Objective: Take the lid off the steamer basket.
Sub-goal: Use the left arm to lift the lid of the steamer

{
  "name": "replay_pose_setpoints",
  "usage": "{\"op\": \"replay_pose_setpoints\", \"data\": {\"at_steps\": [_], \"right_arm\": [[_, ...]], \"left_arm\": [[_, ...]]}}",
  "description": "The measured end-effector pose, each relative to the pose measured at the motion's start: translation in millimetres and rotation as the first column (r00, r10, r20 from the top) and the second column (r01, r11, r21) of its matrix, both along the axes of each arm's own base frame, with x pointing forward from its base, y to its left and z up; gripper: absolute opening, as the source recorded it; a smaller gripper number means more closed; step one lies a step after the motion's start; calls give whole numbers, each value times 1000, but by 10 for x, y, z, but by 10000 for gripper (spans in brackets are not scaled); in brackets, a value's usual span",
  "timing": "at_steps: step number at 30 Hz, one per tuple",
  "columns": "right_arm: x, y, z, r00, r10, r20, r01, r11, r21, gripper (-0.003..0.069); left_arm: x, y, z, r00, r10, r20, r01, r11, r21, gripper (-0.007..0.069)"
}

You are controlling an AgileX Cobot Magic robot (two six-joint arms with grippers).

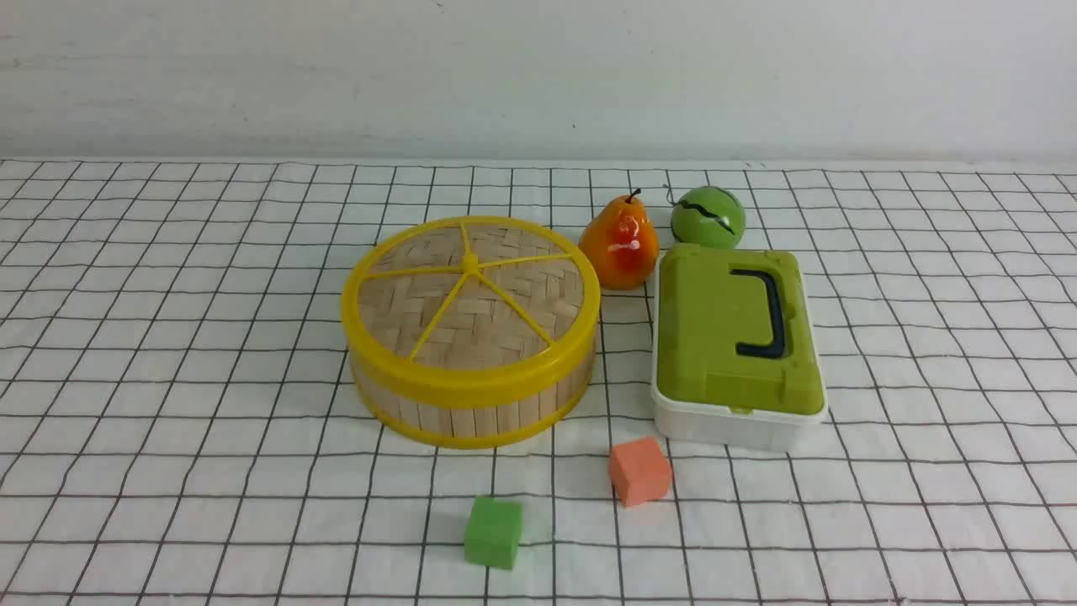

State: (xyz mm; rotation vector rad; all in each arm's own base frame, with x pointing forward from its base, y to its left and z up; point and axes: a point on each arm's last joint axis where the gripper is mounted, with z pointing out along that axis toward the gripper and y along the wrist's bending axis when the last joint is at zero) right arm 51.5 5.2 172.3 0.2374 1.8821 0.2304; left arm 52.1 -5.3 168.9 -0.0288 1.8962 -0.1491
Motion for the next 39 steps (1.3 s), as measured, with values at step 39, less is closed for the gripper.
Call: {"op": "replay_pose_setpoints", "data": {"at_steps": [39], "right_arm": [[0,0,0,1000,0,0,0,1000,0,240]], "left_arm": [[0,0,1,1000,0,1,0,1000,0,37]]}}
